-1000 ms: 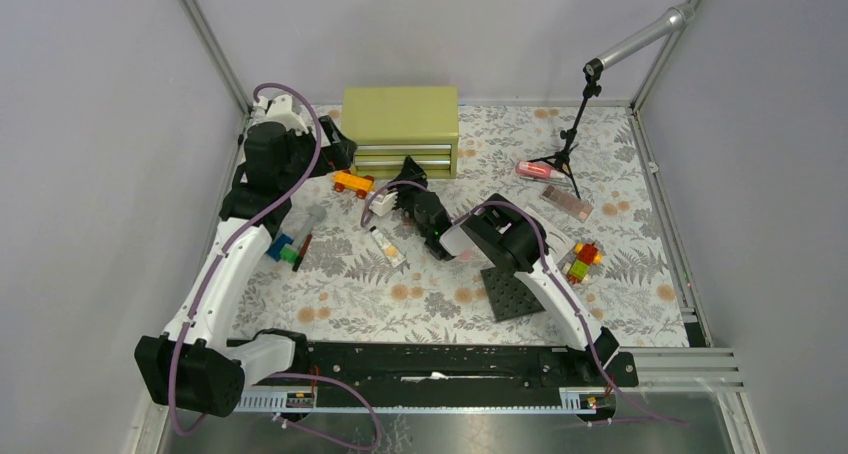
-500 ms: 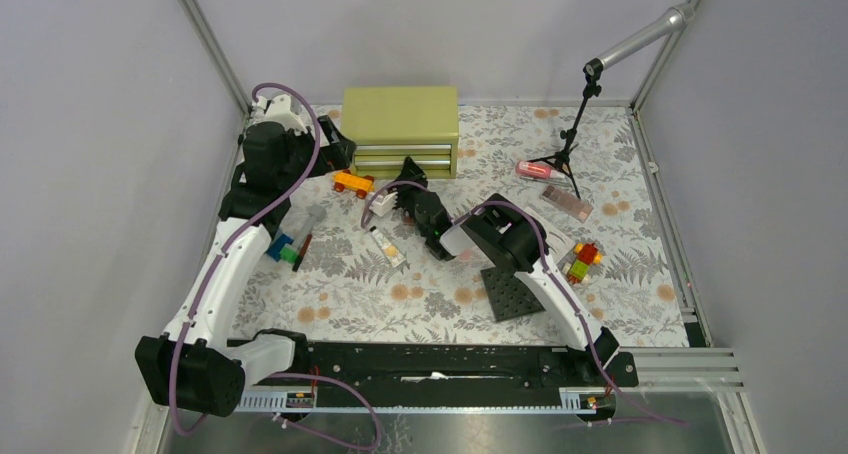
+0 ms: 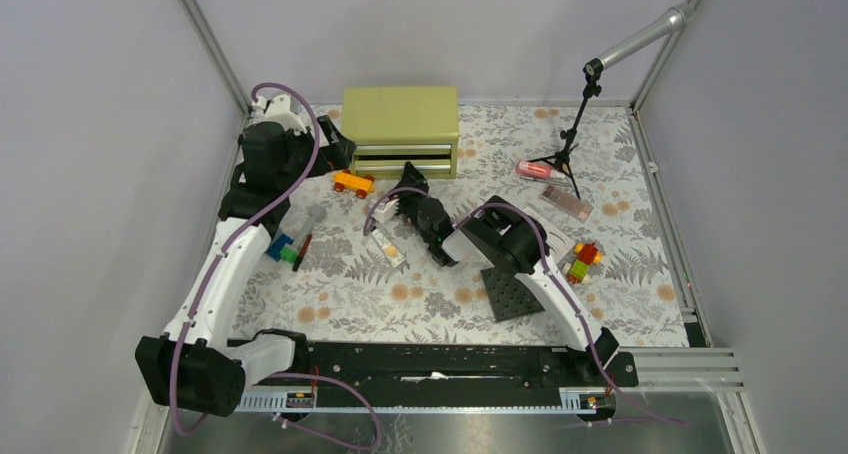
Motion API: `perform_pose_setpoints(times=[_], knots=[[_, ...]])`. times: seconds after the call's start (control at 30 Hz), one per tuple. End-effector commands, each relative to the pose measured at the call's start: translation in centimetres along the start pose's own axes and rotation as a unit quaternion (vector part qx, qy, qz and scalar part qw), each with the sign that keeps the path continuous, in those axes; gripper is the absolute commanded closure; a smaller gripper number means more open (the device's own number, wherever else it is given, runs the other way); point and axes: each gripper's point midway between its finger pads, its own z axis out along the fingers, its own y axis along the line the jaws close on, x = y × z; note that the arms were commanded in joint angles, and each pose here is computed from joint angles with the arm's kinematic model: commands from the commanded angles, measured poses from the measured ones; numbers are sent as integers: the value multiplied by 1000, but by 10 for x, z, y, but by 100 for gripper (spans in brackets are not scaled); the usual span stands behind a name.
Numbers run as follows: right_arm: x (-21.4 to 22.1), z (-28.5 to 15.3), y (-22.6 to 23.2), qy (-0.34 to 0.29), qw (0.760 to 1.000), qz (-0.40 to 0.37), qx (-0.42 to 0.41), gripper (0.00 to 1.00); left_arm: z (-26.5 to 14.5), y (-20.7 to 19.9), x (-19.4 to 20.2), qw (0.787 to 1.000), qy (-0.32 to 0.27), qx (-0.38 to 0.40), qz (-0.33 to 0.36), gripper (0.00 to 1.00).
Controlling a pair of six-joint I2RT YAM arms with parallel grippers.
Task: Organize the makeup
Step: Open the drawer in the storage box.
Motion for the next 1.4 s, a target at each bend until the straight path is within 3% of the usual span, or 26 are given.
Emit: perform_pose_setpoints(times=[0.0, 1.1, 1.23, 1.37], knots=[[-15, -10, -31, -8, 999, 17, 39, 82, 1, -4, -12, 1000, -20, 12, 5, 1], [-60, -98, -7, 11, 999, 46, 7, 83, 3, -4, -9, 1000, -14, 22, -6, 1], [-64, -102, -5, 11, 998, 55, 6, 79, 3, -4, -9, 1000, -14, 22, -6, 1], [-65, -100, -11, 16, 997, 72, 14, 65, 3, -4, -9, 1000, -14, 22, -6, 1]])
